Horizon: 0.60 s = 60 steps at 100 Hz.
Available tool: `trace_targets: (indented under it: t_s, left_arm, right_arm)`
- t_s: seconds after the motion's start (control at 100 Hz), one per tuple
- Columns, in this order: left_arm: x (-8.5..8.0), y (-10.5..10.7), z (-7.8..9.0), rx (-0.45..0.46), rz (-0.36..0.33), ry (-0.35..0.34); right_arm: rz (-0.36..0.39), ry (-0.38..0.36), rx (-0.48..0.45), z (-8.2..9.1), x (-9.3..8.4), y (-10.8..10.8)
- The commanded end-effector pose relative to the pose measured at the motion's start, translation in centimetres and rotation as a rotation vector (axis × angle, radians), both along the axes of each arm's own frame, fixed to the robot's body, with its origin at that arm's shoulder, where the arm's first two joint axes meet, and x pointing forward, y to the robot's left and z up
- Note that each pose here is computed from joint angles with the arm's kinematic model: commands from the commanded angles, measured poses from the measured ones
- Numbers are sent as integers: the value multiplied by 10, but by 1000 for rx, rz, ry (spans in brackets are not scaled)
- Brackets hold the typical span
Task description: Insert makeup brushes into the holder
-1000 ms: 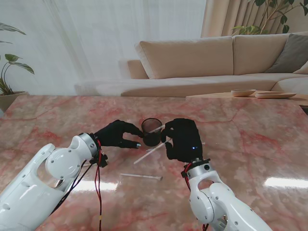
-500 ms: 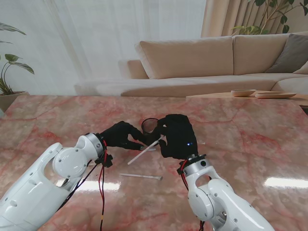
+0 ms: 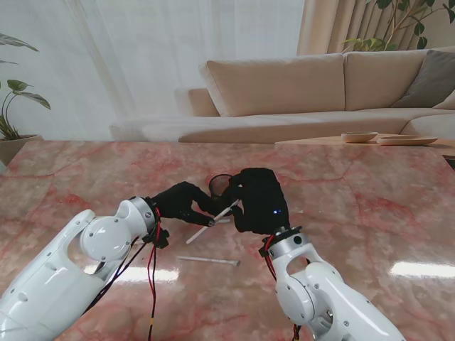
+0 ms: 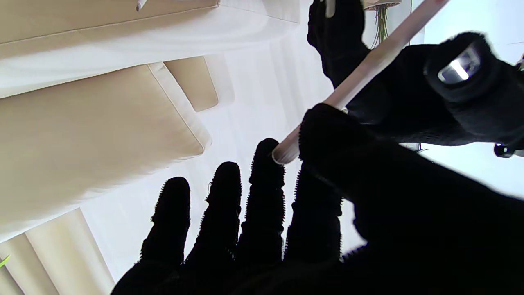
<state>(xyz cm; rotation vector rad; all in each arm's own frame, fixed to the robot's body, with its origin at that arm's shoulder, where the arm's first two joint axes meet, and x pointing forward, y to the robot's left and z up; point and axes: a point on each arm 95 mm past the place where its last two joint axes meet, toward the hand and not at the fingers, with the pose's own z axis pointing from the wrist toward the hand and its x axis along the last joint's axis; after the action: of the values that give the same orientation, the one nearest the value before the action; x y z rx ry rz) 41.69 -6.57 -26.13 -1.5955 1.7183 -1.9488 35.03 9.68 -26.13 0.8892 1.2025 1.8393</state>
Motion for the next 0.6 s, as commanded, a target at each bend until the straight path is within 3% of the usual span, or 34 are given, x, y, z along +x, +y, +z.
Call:
trace_targets:
  t_s: [0.0,0.59]
  left_arm:
    - [-1,-1,-4,8,-7,11]
    - [1,-4,-8,-12,-13,-7]
  right_arm:
    - [0,17,0,-2,0,1]
    - [11,29,-4,-5,-1,3]
